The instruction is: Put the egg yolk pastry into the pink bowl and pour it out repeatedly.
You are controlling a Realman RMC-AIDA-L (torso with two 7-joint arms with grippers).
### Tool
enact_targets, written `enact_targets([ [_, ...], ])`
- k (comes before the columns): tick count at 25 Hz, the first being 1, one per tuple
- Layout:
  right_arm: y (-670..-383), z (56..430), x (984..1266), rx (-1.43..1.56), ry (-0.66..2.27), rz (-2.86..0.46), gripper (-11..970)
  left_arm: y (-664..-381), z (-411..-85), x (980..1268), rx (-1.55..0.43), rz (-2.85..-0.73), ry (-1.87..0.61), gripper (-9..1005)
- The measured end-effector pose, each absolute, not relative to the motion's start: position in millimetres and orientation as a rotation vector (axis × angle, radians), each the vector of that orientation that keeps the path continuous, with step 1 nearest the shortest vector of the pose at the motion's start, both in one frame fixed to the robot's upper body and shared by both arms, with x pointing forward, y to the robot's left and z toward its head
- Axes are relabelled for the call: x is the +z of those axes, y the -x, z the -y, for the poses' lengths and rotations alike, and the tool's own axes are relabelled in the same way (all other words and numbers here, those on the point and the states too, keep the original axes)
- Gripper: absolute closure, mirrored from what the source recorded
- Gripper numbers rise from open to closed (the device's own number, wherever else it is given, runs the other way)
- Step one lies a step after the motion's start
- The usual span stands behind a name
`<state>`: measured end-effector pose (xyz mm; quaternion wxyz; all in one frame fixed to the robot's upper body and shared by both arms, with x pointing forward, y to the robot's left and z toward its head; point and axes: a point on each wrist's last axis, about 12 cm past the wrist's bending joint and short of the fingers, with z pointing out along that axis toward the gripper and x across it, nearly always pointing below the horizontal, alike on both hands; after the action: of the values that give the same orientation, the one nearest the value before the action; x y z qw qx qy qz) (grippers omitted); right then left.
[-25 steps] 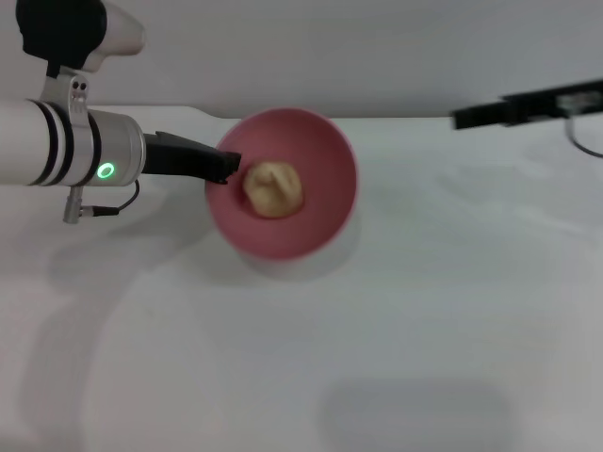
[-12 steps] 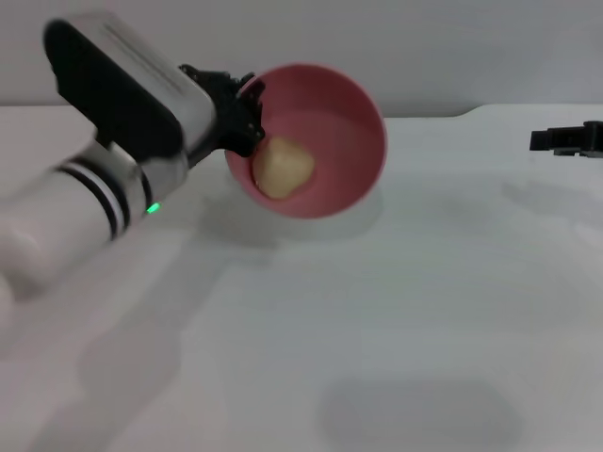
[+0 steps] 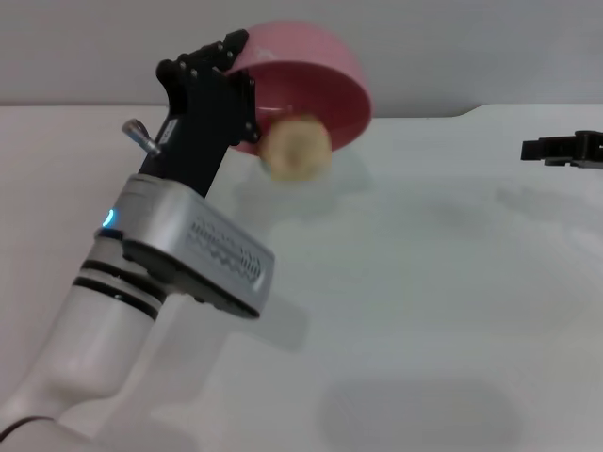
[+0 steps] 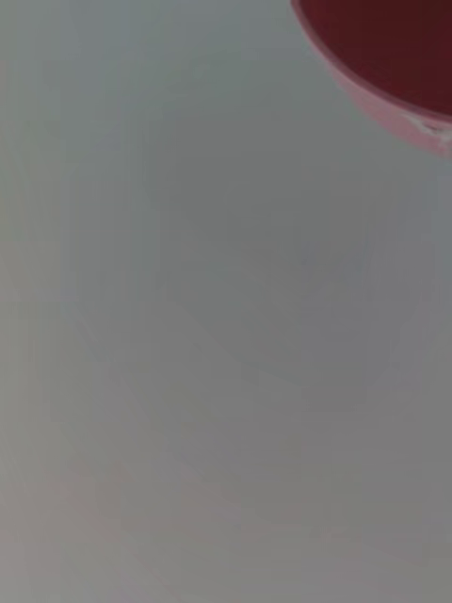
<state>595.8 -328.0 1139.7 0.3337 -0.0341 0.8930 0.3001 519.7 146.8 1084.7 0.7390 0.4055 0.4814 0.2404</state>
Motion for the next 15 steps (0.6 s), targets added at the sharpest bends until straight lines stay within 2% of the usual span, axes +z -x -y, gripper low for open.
enact_targets([
  [9,-594,321,1139,0.869,0.071,-2.325,522,-500,-139,1072,0.634,-0.850,-1.041,998],
  [12,-593,318,1139,0.878,0.095,-2.332,522,-504,-141,1074,0.606,-0.901,-0.999,998],
  [15,-594,308,1138,0.881,0.167,-2.357,522,-519,-151,1087,0.546,-1.085,-0.798,998],
])
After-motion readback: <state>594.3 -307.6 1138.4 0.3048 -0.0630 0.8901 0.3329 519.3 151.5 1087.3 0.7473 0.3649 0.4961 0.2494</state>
